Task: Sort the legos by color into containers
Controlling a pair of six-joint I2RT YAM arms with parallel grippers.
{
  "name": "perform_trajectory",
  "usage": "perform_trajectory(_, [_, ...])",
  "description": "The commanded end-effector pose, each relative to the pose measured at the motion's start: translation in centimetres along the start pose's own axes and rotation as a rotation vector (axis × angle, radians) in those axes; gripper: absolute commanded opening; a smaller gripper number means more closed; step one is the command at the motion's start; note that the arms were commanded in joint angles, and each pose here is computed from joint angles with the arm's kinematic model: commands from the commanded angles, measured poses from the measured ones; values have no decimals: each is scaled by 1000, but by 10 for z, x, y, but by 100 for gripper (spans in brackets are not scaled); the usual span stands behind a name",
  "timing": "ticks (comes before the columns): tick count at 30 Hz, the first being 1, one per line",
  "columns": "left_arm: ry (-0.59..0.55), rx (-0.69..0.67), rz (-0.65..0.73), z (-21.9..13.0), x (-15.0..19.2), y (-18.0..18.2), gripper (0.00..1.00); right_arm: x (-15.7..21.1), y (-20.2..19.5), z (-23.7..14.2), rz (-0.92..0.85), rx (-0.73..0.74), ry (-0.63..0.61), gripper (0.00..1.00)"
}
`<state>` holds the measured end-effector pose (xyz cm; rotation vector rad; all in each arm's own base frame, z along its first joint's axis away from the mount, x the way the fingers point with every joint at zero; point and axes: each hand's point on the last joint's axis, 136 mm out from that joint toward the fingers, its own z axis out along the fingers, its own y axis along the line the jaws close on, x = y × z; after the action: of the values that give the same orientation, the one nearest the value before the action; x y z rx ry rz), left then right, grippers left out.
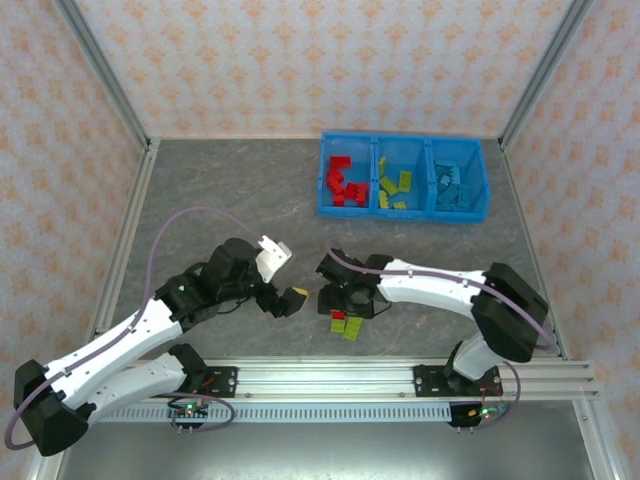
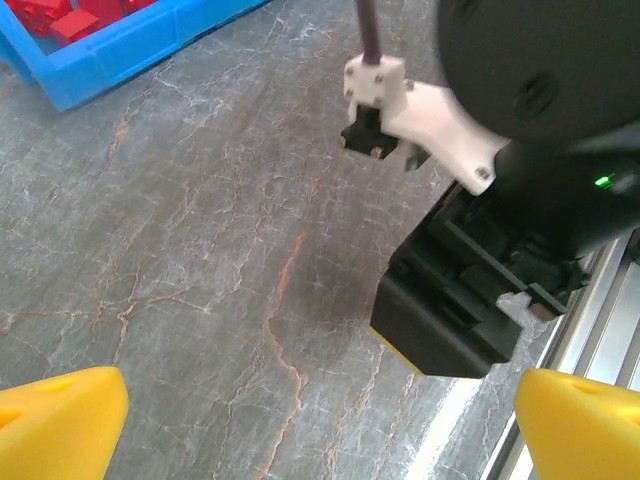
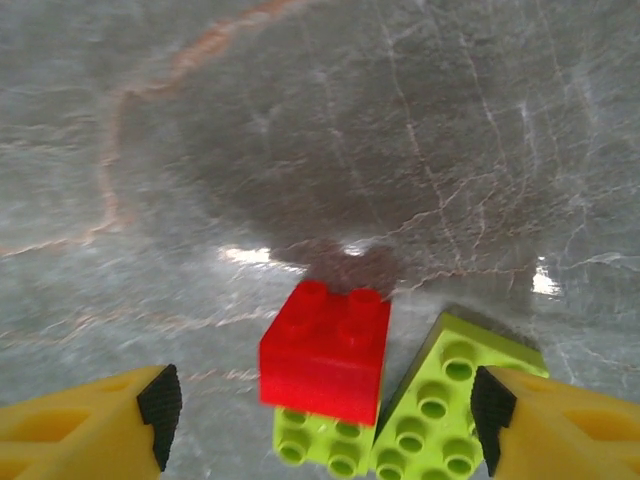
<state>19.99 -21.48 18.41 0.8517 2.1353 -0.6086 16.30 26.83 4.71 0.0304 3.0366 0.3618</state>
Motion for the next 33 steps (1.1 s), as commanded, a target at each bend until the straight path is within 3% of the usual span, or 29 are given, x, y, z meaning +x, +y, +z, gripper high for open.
perform_trajectory(1, [-41,-2,15,-5,-7,-2,100,-12,-1,5,13,51,-64,70])
perform_trajectory(8, [-37,-10,14,-3,-2,0,100,-12,-4,10,12,65,-73,41])
perform_trajectory(14, [-40,-12,7,-5,-2,0,100,-21,-7,-4,3,78,-130,29])
perform_trajectory(19, [-61,-15,10,-11,-6,-1,100,-50,2,-54,6,18,-288,27])
perform_trajectory(27, [-131,-1,-23,-18,-19,-4,100,-180,-13,-162,51,30,-668,26])
perform_trajectory(33, [-90,-40,-96,-13,-12,3,100,-294,-19,-166,127,6,-690,26])
